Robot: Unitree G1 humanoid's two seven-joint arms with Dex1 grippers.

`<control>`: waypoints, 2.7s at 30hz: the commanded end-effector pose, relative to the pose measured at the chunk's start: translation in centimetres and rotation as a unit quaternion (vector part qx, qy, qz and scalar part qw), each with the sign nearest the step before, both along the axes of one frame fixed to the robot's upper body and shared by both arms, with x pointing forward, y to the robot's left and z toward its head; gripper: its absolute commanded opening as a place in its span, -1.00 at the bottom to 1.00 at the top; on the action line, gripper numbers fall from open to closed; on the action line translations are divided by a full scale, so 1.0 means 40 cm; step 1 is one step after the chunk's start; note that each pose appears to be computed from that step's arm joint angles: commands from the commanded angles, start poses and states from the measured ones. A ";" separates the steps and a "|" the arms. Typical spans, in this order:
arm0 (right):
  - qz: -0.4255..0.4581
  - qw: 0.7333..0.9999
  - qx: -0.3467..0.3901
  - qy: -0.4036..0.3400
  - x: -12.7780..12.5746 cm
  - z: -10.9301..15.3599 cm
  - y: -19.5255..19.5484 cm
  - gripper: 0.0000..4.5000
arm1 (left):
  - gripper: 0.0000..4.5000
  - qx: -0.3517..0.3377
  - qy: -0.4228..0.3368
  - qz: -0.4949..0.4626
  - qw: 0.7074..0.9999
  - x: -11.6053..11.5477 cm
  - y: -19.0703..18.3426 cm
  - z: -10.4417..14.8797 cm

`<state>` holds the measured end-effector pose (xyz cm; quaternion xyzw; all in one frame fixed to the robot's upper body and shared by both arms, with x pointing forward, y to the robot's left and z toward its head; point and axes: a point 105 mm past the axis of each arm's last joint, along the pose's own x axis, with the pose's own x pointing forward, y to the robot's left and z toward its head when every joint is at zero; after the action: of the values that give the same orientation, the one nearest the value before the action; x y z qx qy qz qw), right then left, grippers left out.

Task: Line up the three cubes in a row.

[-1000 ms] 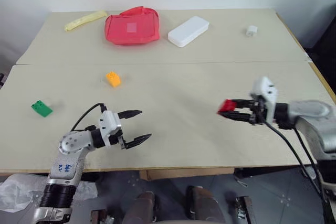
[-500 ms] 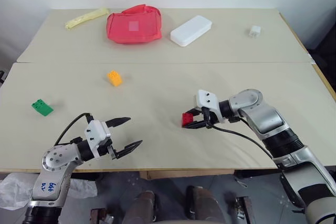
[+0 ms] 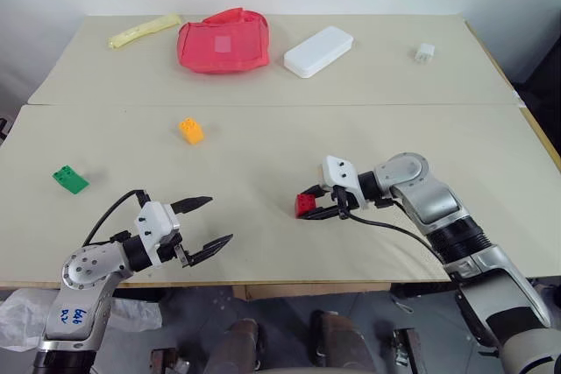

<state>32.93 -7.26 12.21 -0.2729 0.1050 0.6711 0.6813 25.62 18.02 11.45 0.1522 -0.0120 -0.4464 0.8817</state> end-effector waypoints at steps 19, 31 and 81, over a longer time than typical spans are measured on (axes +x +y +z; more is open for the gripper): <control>-0.018 0.952 0.295 -0.077 -0.121 0.159 -0.084 0.98 | 1.00 -0.179 -0.033 0.529 0.829 -0.213 0.475 -0.055; -0.036 0.944 0.308 -0.109 -0.138 0.142 -0.075 0.98 | 1.00 -0.216 -0.077 0.613 0.756 -0.157 0.509 -0.020; -0.132 0.945 0.273 -0.120 -0.182 0.169 -0.159 1.00 | -0.34 -0.061 -0.017 -0.062 0.996 0.133 0.008 0.199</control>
<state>26.03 -13.20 17.44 -0.1188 -0.0973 0.5526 0.8192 31.84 20.76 20.91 0.0856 -0.1000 -0.4023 0.9060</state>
